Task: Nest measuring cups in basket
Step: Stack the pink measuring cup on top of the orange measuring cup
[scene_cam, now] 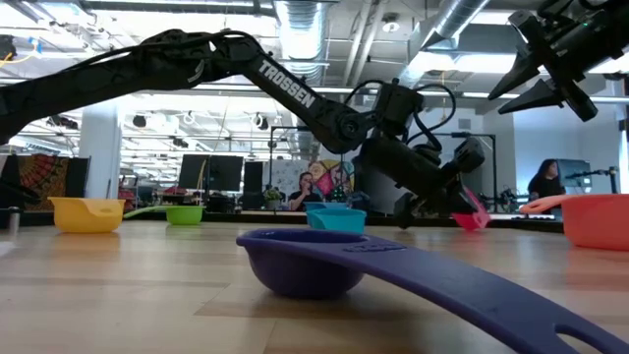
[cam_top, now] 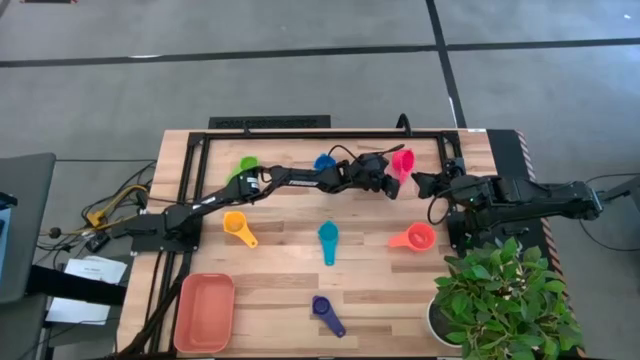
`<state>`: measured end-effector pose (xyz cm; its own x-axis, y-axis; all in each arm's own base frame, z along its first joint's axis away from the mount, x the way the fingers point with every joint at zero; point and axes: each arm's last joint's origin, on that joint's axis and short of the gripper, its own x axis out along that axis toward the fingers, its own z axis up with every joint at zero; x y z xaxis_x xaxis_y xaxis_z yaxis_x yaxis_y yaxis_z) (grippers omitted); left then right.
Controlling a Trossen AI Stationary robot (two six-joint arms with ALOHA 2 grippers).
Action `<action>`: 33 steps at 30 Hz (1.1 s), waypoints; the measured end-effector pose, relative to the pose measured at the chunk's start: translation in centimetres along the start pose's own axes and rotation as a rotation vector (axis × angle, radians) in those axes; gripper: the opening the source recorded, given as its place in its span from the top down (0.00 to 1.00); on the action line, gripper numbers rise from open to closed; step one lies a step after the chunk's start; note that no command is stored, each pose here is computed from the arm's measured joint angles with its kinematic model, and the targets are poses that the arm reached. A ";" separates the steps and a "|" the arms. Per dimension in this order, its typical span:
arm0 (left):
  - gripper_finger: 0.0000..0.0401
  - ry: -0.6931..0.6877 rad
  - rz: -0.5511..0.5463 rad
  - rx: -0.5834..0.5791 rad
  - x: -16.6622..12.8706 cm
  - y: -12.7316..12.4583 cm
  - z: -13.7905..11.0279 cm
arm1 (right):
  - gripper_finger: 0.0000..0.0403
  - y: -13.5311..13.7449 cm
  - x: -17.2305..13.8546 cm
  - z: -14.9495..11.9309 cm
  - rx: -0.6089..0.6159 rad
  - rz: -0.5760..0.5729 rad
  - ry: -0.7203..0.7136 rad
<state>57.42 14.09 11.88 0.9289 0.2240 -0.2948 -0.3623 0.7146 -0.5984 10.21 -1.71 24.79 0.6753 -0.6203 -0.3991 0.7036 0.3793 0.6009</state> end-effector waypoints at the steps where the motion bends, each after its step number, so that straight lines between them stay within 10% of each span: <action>1: 0.98 0.010 -0.004 -0.001 0.0 0.0 0.0 | 0.61 0.0 0.0 0.0 0.000 0.000 0.000; 25: 1.00 0.417 -0.085 0.062 -4.2 -4.0 2.5 | 0.67 0.1 -0.2 -0.3 -0.024 0.020 0.021; 33: 1.00 0.568 -0.353 0.082 -6.2 -6.1 4.1 | 0.68 0.0 -0.2 -0.3 -0.048 0.009 0.015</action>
<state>54.21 11.07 20.38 0.7981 -0.3996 -0.4510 -0.0162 0.7340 -0.6790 10.17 -1.40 24.69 0.6844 -0.6066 -0.4046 0.7073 0.4177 0.5703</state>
